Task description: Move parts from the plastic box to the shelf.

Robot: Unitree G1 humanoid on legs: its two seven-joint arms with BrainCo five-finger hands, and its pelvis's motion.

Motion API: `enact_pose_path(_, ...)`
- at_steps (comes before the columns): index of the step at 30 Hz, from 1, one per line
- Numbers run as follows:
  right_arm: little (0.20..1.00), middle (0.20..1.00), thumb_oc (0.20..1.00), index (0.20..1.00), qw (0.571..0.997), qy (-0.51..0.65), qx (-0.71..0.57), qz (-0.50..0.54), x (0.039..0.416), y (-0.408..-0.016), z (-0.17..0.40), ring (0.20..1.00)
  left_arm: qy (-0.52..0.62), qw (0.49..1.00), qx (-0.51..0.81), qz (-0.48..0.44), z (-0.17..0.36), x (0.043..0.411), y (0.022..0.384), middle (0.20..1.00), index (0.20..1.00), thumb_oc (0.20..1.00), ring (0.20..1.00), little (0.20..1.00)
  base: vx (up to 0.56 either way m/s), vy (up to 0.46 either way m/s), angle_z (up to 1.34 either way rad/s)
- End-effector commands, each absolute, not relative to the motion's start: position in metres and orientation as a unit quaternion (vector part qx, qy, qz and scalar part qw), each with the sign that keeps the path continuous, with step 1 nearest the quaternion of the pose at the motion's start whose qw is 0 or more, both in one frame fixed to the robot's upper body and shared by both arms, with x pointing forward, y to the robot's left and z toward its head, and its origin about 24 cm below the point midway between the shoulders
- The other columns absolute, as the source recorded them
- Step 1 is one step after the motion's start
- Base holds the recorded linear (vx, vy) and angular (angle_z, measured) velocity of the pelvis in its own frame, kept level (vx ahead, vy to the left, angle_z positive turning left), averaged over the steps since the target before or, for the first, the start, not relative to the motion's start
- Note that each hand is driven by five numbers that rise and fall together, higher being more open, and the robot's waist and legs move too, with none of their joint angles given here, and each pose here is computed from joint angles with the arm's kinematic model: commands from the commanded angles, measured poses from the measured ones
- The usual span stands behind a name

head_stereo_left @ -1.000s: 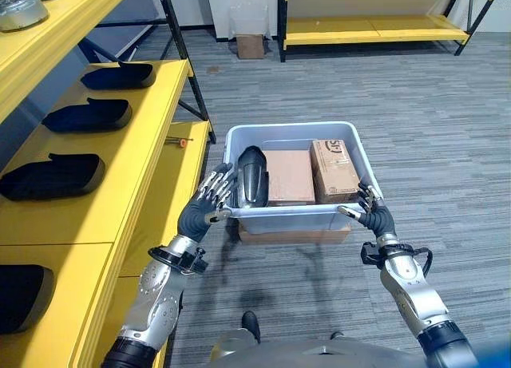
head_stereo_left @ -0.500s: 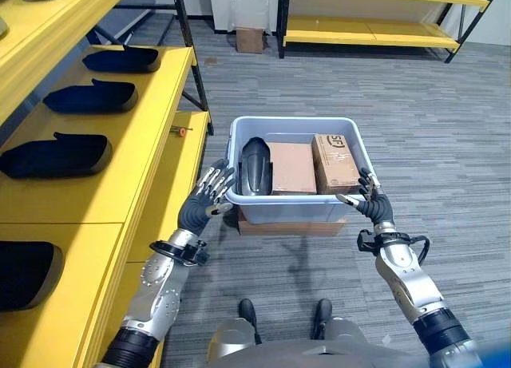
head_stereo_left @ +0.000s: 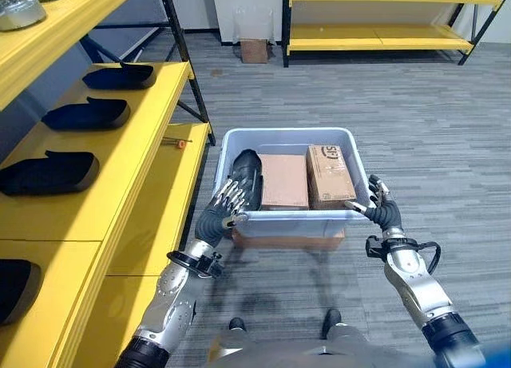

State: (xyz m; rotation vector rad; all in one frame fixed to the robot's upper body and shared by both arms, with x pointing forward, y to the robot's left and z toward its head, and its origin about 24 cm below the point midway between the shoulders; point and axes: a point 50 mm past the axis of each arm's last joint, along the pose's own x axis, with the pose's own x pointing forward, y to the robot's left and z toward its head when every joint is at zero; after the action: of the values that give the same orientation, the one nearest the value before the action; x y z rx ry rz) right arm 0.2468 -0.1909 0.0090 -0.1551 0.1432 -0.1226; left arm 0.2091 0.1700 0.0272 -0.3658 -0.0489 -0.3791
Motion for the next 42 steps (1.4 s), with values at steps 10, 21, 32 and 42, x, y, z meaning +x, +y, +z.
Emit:
enact_pose_path(10, 1.0, 1.0, 1.0, 1.0, 0.995, -0.018, -0.092, -0.018, 0.262, -0.188, 0.041, 1.0, -0.127, 0.955, -0.164, -0.213, 0.062, 0.23, 0.173, 1.0, 1.0, 1.0, 1.0, 1.0, 0.21, -0.179, 0.04)
enact_pose_path(21, 1.0, 1.0, 1.0, 1.0, 0.996, 0.016, -0.083, -0.015, 0.254, -0.191, 0.03, 1.0, -0.106, 0.955, -0.187, -0.204, 0.055, 0.225, 0.178, 1.0, 1.0, 1.0, 1.0, 1.0, 0.17, 0.298, -0.22)
enact_pose_path(32, 1.0, 1.0, 1.0, 1.0, 0.997, 0.028, -0.065, -0.031, 0.25, -0.196, 0.025, 1.0, -0.104, 0.958, -0.174, -0.205, 0.054, 0.219, 0.183, 1.0, 1.0, 1.0, 1.0, 1.0, 0.05, 0.156, 0.2)
enact_pose_path(42, 1.0, 1.0, 1.0, 1.0, 0.986, -0.133, -0.065, -0.075, 0.262, -0.194, 0.078, 1.0, -0.206, 0.963, -0.092, -0.149, 0.096, 0.236, 0.19, 1.0, 1.0, 1.0, 1.0, 1.0, -0.07, 0.041, 0.07)
